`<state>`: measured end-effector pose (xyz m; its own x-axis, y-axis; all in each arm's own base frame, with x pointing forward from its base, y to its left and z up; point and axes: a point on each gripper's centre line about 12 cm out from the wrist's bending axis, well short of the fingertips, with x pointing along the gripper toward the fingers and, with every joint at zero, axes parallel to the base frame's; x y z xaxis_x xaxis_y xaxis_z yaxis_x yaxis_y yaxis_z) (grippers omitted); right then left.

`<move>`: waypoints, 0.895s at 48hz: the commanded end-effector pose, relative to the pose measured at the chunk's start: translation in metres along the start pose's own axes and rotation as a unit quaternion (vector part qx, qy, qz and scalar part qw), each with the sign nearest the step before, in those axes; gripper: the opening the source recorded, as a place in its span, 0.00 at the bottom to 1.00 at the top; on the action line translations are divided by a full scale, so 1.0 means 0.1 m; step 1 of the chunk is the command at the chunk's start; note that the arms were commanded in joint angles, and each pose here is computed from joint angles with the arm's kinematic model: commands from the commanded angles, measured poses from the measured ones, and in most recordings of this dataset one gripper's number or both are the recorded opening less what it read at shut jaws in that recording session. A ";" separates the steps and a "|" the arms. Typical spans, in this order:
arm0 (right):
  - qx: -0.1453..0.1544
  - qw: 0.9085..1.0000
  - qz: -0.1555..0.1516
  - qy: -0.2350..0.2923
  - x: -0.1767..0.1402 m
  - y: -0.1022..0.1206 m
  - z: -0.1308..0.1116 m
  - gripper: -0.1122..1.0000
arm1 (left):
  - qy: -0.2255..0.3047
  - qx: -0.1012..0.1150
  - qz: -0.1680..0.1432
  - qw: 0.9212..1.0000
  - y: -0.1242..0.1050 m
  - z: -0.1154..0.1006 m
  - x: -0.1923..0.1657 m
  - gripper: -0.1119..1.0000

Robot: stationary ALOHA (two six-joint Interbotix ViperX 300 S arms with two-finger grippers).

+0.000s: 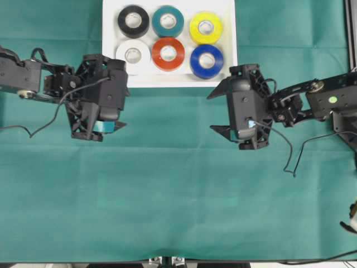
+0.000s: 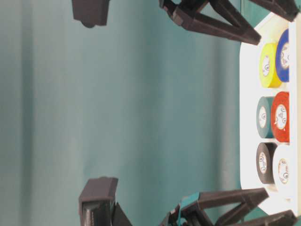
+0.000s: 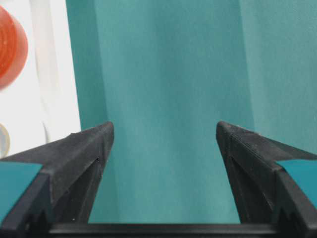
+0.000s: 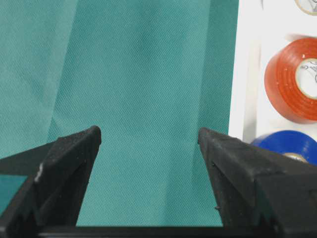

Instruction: Put the tape alternately from left to right into the white case.

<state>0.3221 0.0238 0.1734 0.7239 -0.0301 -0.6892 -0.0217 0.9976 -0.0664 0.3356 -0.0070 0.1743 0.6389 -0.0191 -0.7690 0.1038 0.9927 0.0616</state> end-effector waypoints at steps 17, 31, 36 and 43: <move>0.007 1.000 -0.003 -0.029 -0.18 -0.06 0.08 0.88 | -0.037 0.000 0.003 0.999 -0.01 -0.02 -0.23 0.88; 0.009 0.999 -0.006 -0.038 -0.29 -0.09 0.03 0.88 | -0.078 0.001 0.008 0.997 -0.02 -0.11 -0.39 0.88; 0.010 0.999 -0.005 -0.044 -0.35 -0.09 0.01 0.88 | -0.093 0.000 0.010 0.996 -0.02 -0.15 -0.45 0.88; 0.011 0.999 -0.006 -0.051 -0.42 -0.10 -0.02 0.88 | -0.100 0.000 0.010 0.995 -0.04 -0.22 -0.51 0.88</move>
<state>0.2923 0.0149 0.1918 0.7680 -0.0393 -0.6392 0.0001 0.9981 -0.0613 0.2874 -0.0057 0.1904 0.7540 -0.0177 -0.6566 0.0907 0.9929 0.0774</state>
